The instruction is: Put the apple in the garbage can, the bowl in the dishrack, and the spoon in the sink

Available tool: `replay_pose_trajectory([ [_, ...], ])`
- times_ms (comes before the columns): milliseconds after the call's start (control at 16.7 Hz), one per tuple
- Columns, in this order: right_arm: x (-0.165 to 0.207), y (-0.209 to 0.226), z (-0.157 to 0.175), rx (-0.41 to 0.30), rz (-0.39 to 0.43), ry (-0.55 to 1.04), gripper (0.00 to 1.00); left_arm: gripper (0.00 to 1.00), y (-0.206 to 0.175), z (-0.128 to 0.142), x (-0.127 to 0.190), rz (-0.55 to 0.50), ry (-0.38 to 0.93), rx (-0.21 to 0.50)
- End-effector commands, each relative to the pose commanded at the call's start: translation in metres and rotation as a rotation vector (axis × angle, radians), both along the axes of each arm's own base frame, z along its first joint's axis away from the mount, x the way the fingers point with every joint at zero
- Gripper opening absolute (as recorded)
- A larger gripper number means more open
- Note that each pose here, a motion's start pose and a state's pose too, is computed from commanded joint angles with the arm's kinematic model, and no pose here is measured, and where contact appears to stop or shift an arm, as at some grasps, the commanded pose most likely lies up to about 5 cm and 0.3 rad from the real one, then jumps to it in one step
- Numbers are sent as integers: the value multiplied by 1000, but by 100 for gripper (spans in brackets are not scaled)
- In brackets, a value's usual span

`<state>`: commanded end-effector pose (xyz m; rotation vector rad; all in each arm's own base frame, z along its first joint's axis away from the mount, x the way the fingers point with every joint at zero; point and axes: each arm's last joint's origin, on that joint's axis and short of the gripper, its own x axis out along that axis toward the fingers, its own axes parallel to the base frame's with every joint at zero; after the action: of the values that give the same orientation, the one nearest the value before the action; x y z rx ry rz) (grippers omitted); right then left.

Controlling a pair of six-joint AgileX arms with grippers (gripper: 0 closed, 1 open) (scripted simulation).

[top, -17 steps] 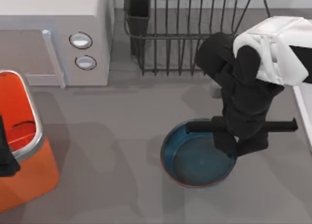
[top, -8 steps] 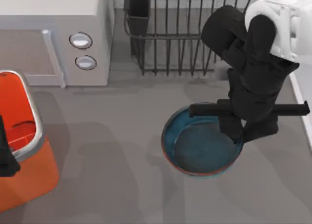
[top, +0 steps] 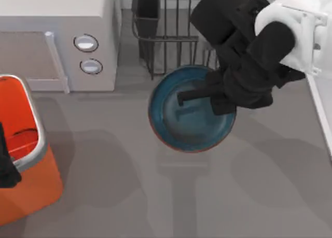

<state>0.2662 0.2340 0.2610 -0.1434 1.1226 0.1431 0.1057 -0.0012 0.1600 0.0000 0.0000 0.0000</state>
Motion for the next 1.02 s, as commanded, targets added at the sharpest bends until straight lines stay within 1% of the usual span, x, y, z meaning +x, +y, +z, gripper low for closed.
replay_pose_trajectory([
  [120, -6, 15, 21, 10, 58, -223, 0, 100, 0, 0, 0, 0, 0, 0],
  [240, -15, 27, 47, 26, 84, -454, 0, 100, 0, 0, 0, 0, 0, 0],
  [360, -28, 36, 76, 49, 71, -672, 0, 100, 0, 0, 0, 0, 0, 0],
  [540, -52, 40, 117, 92, -11, -932, 0, 100, 0, 0, 0, 0, 0, 0],
  [660, -68, 36, 139, 117, -79, -1042, 0, 100, 0, 0, 0, 0, 0, 0],
  [780, -79, 32, 152, 131, -130, -1101, 0, 100, 0, 0, 0, 0, 0, 0],
  [900, -84, 30, 158, 138, -152, -1123, 0, 100, 0, 0, 0, 0, 0, 0],
  [1020, -84, 30, 158, 138, -152, -1123, 0, 100, 0, 0, 0, 0, 0, 0],
])
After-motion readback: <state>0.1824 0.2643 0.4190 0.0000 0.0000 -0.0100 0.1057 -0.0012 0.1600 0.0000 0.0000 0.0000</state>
